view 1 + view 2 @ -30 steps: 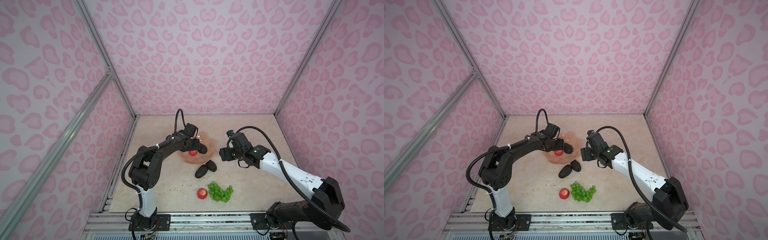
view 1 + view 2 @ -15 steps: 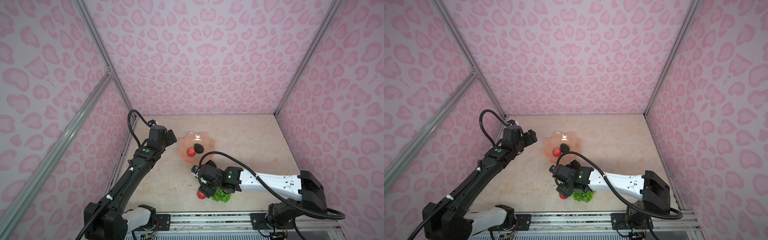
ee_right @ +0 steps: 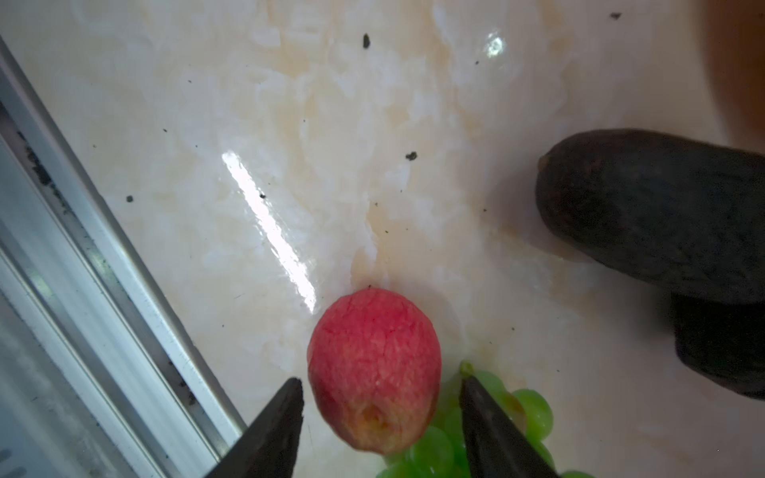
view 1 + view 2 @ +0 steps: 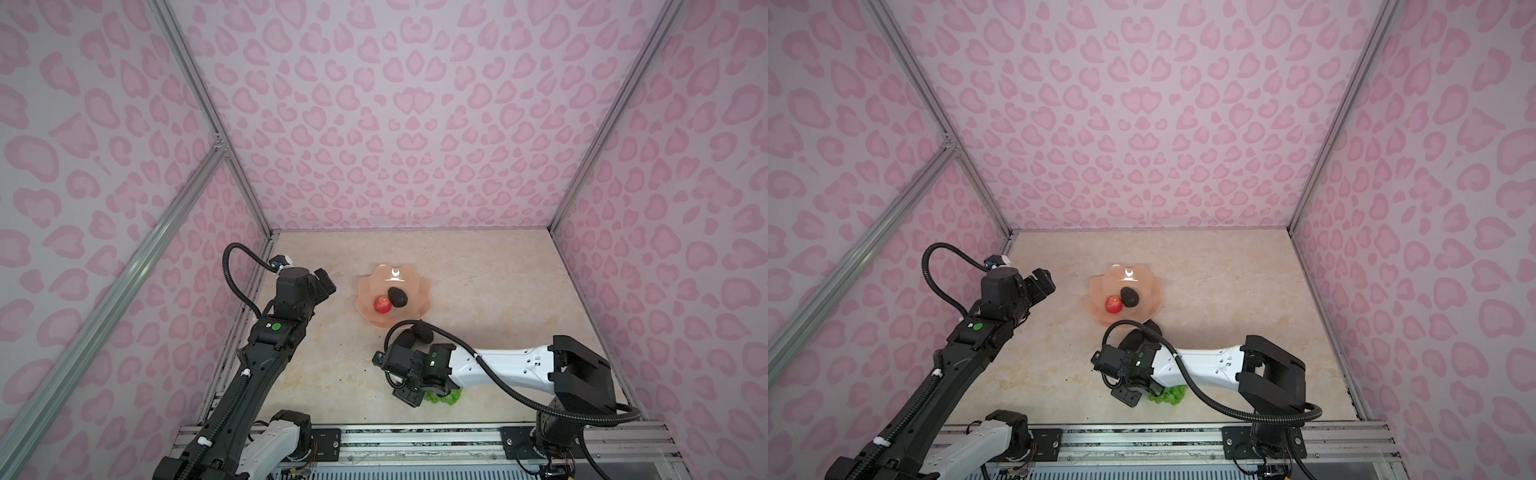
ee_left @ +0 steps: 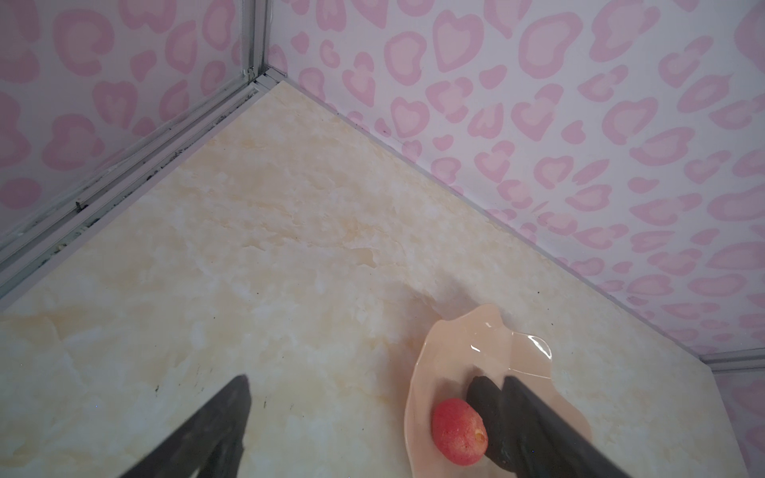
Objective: Arrange fruit in a fruit bowl
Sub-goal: Pick up the fruit from the bottom-center of the table, then place the fruit in the fruit bowl.
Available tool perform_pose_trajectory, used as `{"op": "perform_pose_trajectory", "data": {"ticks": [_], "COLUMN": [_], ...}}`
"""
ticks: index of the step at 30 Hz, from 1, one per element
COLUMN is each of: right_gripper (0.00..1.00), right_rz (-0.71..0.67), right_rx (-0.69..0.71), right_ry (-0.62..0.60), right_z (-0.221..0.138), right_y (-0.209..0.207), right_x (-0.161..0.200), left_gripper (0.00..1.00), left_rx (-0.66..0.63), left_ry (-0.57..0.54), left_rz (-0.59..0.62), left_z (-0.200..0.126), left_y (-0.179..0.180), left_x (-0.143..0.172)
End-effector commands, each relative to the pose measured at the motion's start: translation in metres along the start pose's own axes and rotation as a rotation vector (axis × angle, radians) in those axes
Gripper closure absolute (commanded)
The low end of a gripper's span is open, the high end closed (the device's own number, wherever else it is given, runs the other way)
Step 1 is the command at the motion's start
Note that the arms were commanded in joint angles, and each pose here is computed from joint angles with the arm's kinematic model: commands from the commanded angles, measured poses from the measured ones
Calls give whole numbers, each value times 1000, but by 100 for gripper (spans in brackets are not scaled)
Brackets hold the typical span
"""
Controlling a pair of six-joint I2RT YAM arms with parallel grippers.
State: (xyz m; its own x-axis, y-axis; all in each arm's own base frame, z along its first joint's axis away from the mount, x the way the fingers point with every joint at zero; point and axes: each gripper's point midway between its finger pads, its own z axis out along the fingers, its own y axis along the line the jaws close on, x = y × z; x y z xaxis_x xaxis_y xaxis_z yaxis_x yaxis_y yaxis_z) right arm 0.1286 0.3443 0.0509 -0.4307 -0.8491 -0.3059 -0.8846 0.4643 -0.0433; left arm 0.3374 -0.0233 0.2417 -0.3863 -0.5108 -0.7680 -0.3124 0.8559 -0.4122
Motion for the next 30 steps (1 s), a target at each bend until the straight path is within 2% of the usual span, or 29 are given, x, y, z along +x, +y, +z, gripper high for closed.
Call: {"op": "perform_pose_trajectory", "data": {"ticks": [1, 9, 12, 14, 19, 23, 26, 30], "right_gripper": [42, 64, 74, 77, 78, 78, 78, 78], "right_rz": [1, 2, 34, 87, 201, 323, 391, 441], "right_rx": [-4, -12, -31, -61, -30, 86, 129, 131], "right_ry": [5, -3, -34, -68, -188, -271, -300, -289], "right_z": [8, 13, 2, -10, -60, -89, -91, -71], "right_y": [2, 3, -2, -11, -59, -117, -155, -182], "right_x": [-1, -6, -15, -23, -49, -69, -84, -103], "left_gripper": [5, 5, 5, 5, 5, 5, 5, 5], "left_rx": [20, 9, 6, 6, 1, -1, 3, 29], "left_ry": [-18, -30, -31, -34, -34, -33, -25, -10], "left_rz": [-20, -20, -22, -23, -17, -21, -23, -13], "left_z": [-3, -7, -8, -8, -10, -13, -15, -21], "left_y": [-3, 2, 4, 4, 6, 10, 12, 13], "left_x": [-5, -8, -8, -8, -8, -5, 0, 7]}}
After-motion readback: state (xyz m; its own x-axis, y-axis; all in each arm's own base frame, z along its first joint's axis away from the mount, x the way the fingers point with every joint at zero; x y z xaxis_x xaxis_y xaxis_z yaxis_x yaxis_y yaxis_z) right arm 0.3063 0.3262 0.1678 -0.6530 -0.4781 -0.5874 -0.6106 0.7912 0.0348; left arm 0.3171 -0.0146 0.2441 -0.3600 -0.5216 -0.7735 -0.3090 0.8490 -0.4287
